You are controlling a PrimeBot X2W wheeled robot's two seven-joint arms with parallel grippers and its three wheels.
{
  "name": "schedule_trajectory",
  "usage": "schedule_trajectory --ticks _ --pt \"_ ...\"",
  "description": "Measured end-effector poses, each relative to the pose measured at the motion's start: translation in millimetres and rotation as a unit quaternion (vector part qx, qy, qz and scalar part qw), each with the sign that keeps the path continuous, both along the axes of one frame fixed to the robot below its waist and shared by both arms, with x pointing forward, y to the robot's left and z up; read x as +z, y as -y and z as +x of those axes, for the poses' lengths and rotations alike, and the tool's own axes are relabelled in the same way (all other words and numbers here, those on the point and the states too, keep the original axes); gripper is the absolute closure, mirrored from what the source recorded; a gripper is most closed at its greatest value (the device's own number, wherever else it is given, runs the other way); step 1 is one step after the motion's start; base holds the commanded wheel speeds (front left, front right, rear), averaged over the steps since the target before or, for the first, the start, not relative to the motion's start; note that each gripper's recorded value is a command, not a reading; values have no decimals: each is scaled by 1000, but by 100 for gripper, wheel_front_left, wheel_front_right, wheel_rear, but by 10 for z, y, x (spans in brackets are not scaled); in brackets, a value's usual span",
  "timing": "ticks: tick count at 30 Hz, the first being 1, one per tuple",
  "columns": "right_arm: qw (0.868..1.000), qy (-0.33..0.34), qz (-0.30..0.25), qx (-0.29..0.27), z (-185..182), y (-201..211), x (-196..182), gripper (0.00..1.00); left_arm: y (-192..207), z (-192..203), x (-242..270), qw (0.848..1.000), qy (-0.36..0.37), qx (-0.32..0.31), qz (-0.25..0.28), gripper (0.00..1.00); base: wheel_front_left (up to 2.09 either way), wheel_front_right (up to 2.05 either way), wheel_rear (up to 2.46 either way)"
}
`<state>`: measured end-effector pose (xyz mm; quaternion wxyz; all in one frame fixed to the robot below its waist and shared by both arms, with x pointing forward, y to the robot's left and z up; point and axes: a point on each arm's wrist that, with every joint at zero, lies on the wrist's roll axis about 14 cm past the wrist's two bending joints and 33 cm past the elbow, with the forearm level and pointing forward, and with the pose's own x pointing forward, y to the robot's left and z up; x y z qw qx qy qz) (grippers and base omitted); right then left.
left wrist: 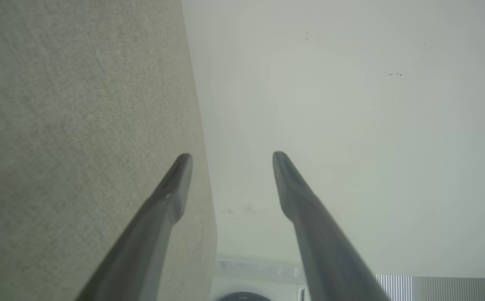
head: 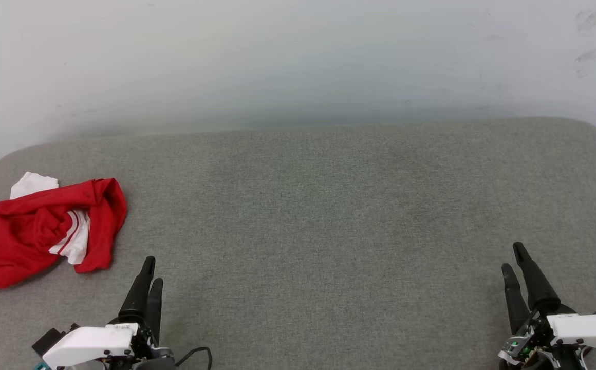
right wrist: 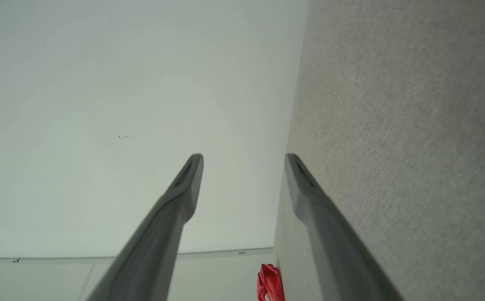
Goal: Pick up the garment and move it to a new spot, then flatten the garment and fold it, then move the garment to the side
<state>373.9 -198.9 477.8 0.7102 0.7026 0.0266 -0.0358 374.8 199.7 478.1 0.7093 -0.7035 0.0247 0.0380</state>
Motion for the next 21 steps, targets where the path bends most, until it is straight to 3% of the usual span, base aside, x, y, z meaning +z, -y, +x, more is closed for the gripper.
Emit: schedule_trajectory --ticks 13,21 --pt "999 1 -37 -17 -35 39 12 0 -118 -61 -23 998 -5 27 49 0 0 0 0" --pt "989 9 -146 -28 -25 149 102 0 -259 -50 108 993 10 50 106 0 0 0 0"
